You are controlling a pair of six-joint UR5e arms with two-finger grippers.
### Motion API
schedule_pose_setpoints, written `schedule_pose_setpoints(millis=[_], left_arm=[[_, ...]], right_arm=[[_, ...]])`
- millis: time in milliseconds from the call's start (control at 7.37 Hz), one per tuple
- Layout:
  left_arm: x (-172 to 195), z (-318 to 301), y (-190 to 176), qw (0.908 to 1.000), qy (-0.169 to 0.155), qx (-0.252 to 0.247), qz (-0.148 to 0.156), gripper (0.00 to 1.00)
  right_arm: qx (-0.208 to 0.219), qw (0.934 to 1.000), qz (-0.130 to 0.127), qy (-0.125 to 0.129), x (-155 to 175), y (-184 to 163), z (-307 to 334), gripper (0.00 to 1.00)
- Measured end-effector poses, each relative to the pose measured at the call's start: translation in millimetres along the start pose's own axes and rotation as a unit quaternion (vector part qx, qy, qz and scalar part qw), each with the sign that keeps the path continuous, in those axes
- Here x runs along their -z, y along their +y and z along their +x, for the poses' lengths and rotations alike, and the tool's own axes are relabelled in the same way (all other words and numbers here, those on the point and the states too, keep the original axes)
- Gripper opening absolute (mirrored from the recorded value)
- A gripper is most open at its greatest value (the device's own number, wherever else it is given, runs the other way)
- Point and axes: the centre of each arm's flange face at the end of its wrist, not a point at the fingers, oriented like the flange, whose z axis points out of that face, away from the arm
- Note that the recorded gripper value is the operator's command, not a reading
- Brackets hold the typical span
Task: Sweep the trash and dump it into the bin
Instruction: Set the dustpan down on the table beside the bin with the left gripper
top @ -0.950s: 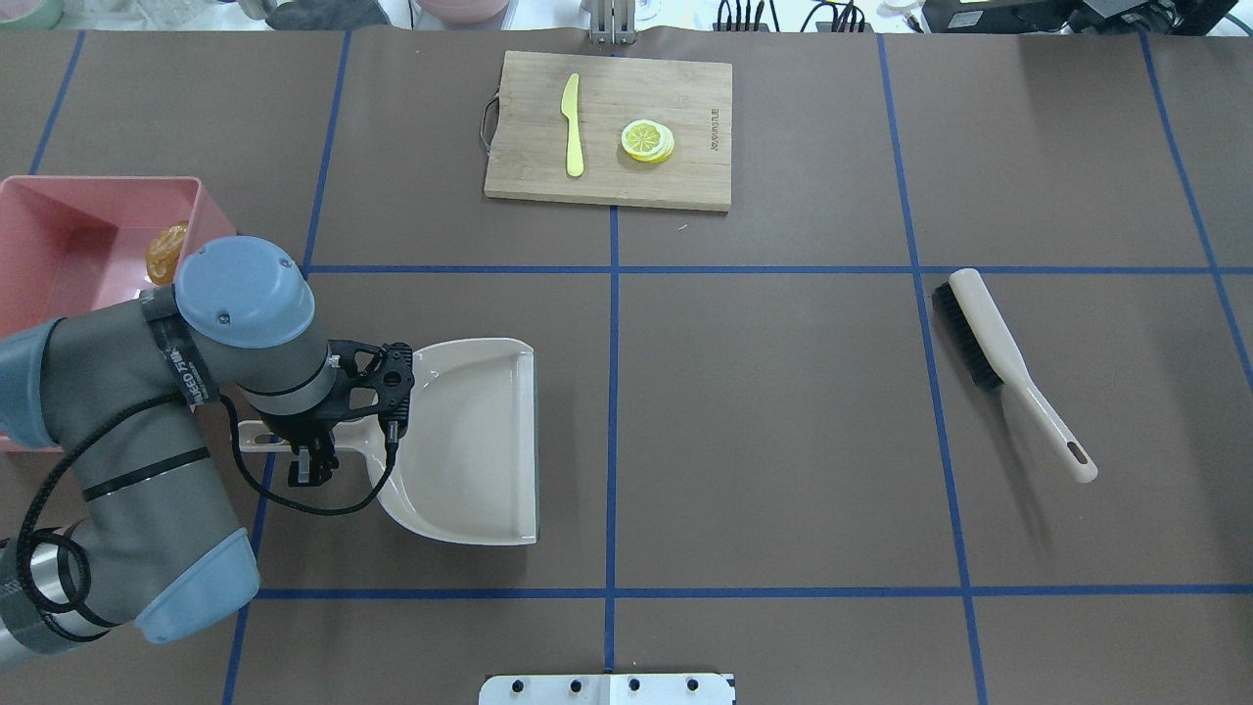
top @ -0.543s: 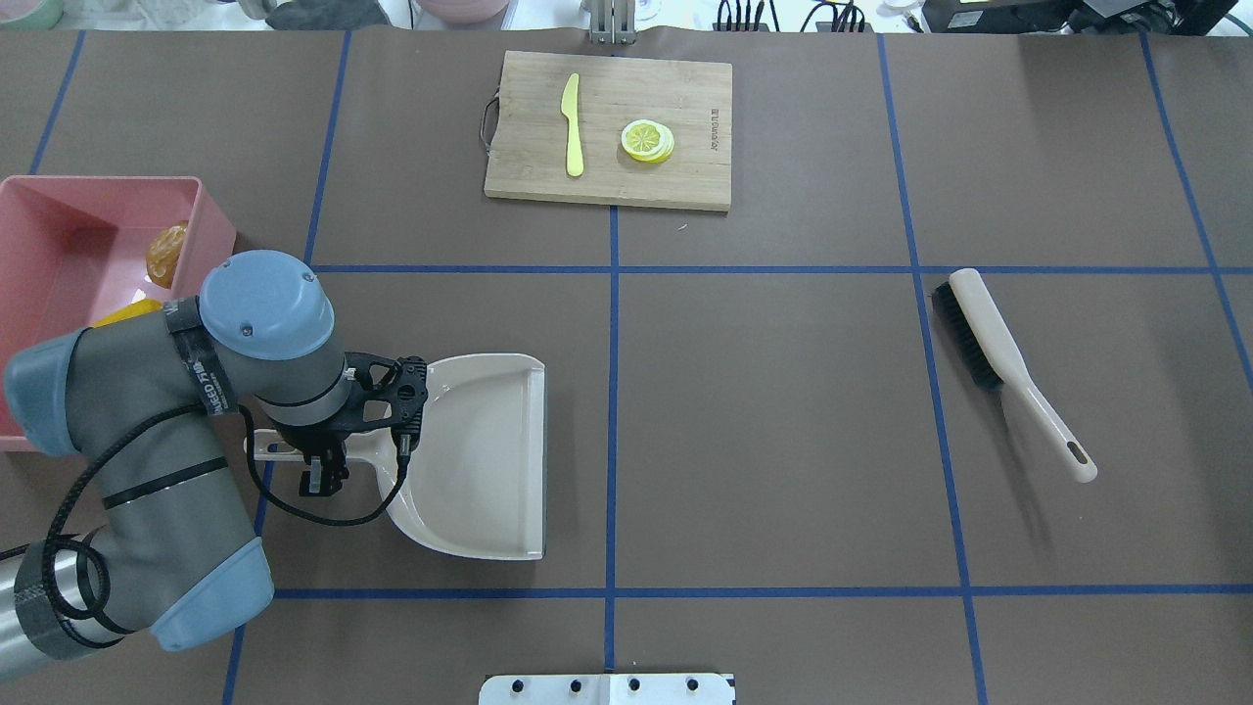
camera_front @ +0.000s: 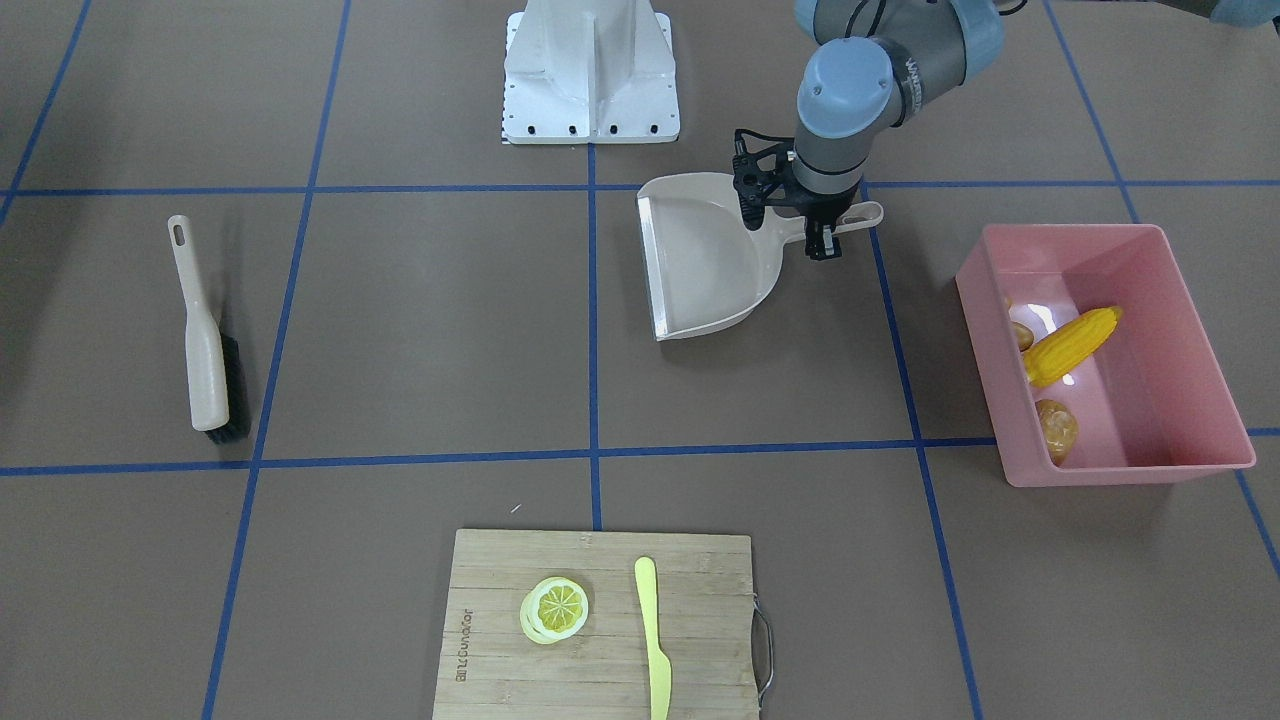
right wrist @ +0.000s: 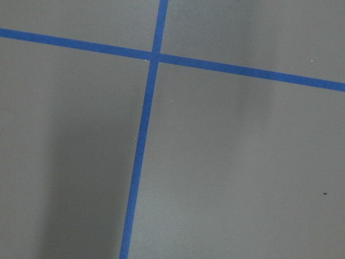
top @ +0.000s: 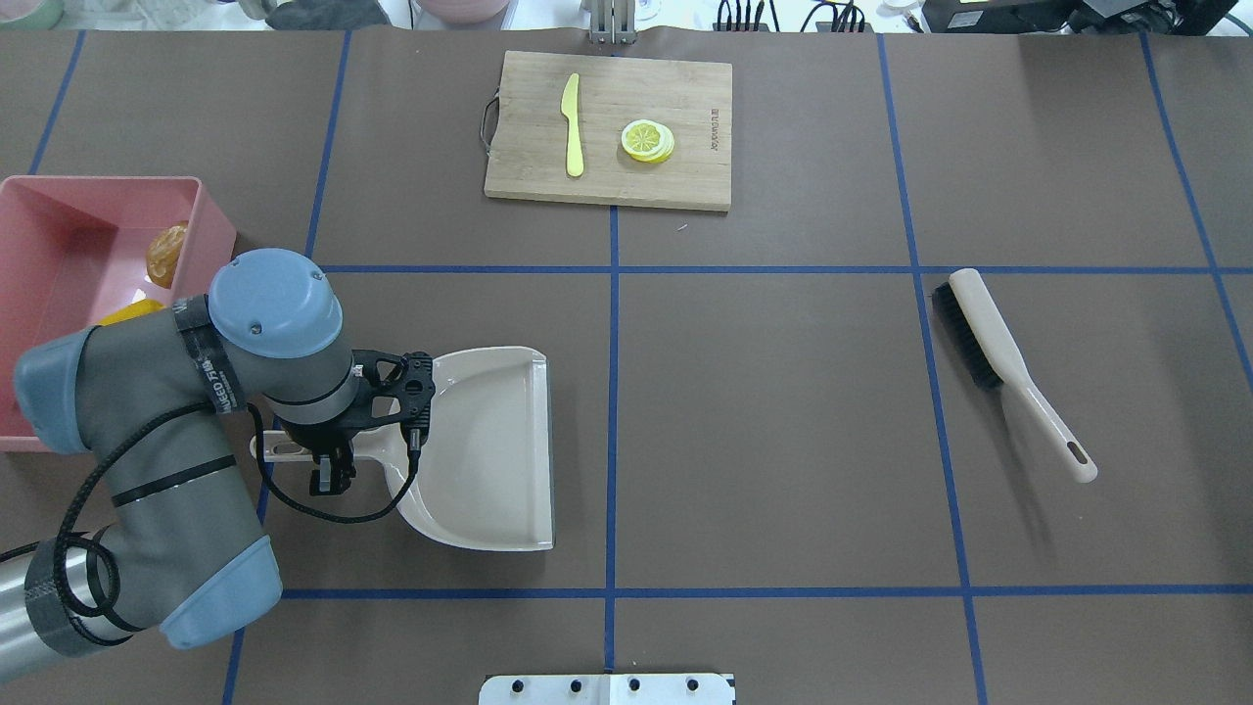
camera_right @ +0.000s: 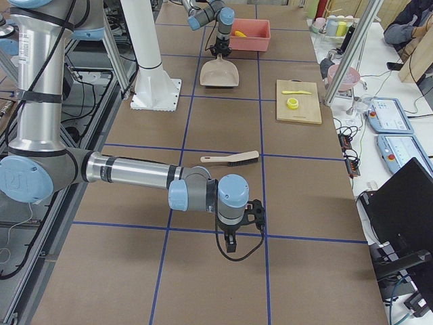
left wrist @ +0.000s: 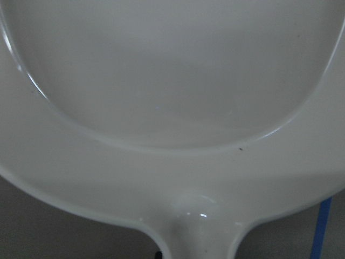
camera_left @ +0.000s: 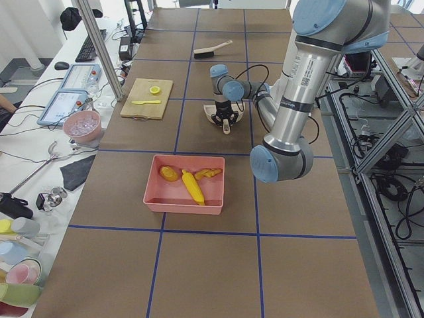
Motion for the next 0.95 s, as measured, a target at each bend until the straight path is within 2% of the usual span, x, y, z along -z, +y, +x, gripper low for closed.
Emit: schedule_pose_setpoints(millis=[136,950], left_arm=[[-0.4,-1.6,-3.5,1.0,0.0,0.001,0.0,0.97],[17.3,1.4,-0.7,0.9999,-0.006,0.003,0.015,0.97]], right_arm=[[0.0,1.0,0.0,0.0,0.1,-0.1,-0.1,1.0],[0.0,1.0,0.0,0.0,0.1,-0.2,-0.1,1.0]])
